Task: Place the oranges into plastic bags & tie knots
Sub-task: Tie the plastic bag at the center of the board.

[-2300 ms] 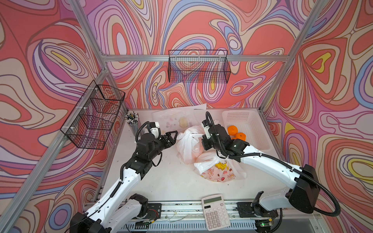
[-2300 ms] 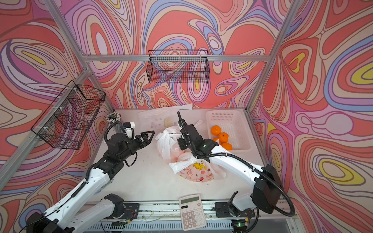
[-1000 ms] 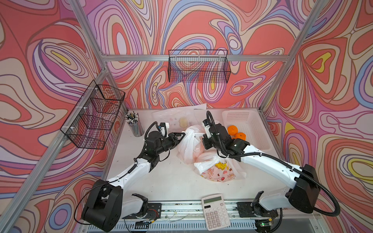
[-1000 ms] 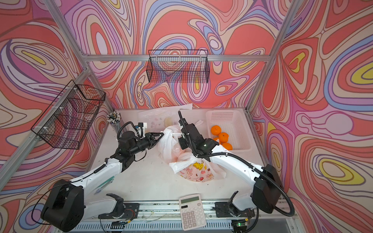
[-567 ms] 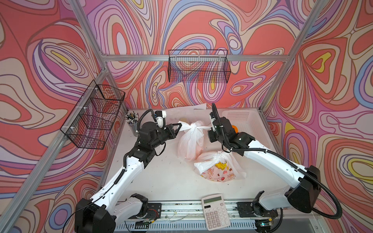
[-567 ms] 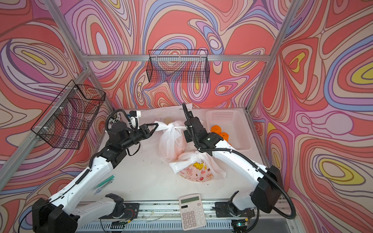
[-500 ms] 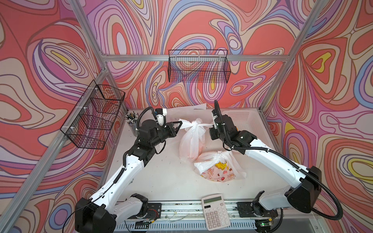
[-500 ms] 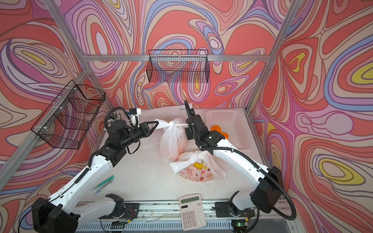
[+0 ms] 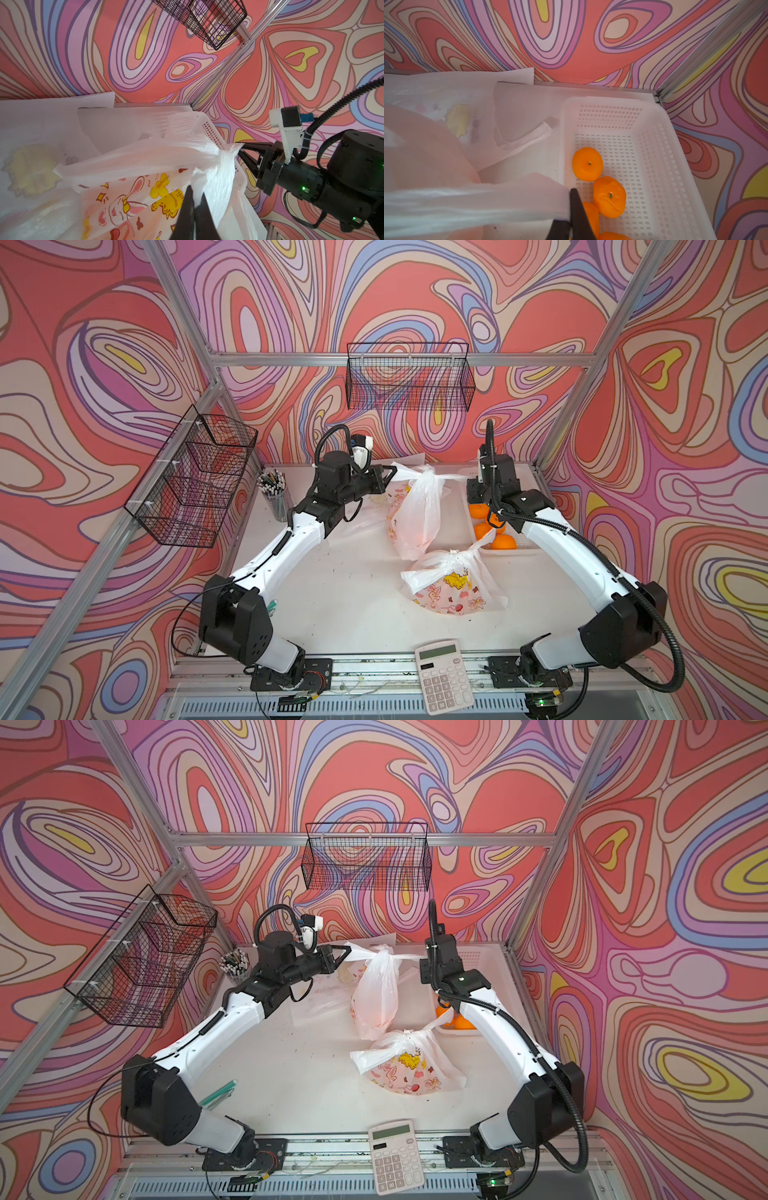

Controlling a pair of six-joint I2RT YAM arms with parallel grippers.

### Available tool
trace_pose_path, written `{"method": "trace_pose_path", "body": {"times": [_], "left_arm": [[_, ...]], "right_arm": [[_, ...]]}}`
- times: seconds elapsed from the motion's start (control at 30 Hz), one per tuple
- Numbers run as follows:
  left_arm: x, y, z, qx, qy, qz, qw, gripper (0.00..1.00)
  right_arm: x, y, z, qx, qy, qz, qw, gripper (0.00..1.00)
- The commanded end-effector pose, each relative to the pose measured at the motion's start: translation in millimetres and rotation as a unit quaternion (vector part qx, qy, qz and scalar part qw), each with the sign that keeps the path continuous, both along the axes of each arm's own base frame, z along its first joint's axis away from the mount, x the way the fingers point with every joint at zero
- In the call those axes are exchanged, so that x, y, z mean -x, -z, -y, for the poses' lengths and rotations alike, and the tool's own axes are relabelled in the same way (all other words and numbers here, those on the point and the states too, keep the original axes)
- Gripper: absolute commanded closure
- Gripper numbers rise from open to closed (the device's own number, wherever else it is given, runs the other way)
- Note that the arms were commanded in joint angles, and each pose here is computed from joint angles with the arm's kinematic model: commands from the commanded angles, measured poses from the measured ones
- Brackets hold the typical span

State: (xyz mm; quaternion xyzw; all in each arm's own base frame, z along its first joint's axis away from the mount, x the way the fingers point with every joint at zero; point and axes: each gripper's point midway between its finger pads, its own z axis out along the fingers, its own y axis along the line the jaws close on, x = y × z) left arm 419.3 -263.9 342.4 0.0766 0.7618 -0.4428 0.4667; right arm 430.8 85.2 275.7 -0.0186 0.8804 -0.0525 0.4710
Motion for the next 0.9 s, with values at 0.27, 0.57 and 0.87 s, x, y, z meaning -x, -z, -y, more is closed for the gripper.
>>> {"method": "trace_pose_path", "body": {"times": [0.27, 0.57, 0.87], "left_arm": [[-61.8, 35.1, 14.4, -0.037, -0.025, -0.014, 0.999, 1.00], [-47.2, 128.8, -20.0, -0.101, -0.081, -0.099, 0.987, 1.00], [-31.0, 144.5, -45.2, -0.108, -0.085, -0.118, 0.983, 1.00]], "right_arm": [[-23.0, 65.5, 90.9, 0.017, 0.103, -0.080, 0.991, 1.00], [2.7, 143.6, 133.3, -0.010, 0.170, -0.149, 0.974, 1.00], [4.4, 146.4, 121.0, -0.055, 0.143, -0.142, 0.978, 1.00]]}}
